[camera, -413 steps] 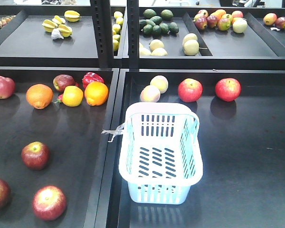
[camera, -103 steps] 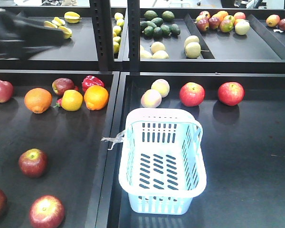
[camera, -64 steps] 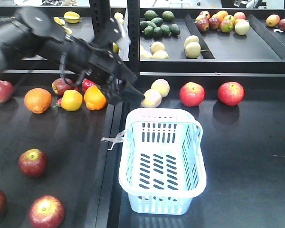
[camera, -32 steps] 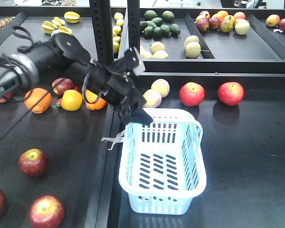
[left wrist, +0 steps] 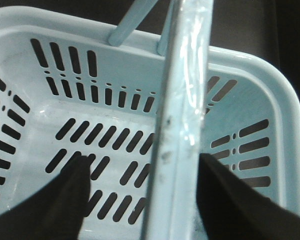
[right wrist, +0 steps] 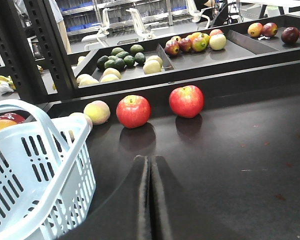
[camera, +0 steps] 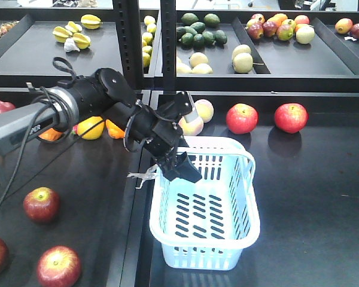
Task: Pick three apples into basket with both arms
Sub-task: 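Close the left gripper on the basket handle and lift the basket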
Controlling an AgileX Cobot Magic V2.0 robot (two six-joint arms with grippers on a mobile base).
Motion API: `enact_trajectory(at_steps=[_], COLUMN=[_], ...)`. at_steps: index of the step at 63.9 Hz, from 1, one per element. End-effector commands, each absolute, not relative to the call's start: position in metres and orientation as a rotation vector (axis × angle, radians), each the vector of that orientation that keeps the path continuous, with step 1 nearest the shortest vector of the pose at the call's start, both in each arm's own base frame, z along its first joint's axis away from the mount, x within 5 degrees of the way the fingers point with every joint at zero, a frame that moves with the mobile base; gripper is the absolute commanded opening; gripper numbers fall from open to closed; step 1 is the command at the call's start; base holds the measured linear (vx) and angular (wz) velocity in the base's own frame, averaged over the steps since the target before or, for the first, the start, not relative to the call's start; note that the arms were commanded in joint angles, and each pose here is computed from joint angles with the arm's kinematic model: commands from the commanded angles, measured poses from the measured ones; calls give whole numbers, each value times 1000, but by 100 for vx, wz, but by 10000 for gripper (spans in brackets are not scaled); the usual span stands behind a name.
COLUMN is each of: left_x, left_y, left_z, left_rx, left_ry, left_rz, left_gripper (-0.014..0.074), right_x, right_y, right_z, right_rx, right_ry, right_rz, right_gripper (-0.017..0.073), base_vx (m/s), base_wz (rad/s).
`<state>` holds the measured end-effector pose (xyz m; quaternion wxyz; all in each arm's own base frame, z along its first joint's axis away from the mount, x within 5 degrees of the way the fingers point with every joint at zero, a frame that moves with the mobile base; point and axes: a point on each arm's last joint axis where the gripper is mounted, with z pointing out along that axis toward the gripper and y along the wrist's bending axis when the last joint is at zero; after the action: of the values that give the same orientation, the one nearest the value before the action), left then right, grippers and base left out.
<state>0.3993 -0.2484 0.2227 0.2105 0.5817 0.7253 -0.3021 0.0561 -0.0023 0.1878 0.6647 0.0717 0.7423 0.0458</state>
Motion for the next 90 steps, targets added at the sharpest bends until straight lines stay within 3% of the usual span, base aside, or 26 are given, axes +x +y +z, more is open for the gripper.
enact_trajectory(at_steps=[1, 15, 29, 43, 58, 72, 90], left_x=[389, 375, 352, 301, 235, 174, 133], left_y=[-255, -257, -251, -238, -217, -192, -152], left_z=[267, 294, 342, 417, 467, 461, 381], left_rx=[1538, 1408, 1231, 1097, 932, 749, 502], left_ry=[1940, 2003, 2067, 2053, 1984, 1866, 1867], left_rz=[-895, -1071, -1222, -1264, -1123, -1086, -1032], left_gripper=[304, -10, -8, -8, -8, -8, -8], right_x=[56, 56, 56, 56, 56, 56, 56], right_y=[-2, -2, -2, -2, -2, -2, -2], right_z=[193, 193, 193, 193, 193, 193, 193], right_rx=[139, 139, 139, 139, 139, 139, 139], right_ry=[1606, 1606, 1606, 1606, 1606, 1606, 1606], right_rz=[99, 99, 99, 99, 99, 99, 99], right_gripper=[-5, -5, -5, -5, -5, -5, -5], base_vx=[0, 0, 0, 0, 0, 0, 0], base_wz=[0, 0, 0, 0, 0, 0, 0])
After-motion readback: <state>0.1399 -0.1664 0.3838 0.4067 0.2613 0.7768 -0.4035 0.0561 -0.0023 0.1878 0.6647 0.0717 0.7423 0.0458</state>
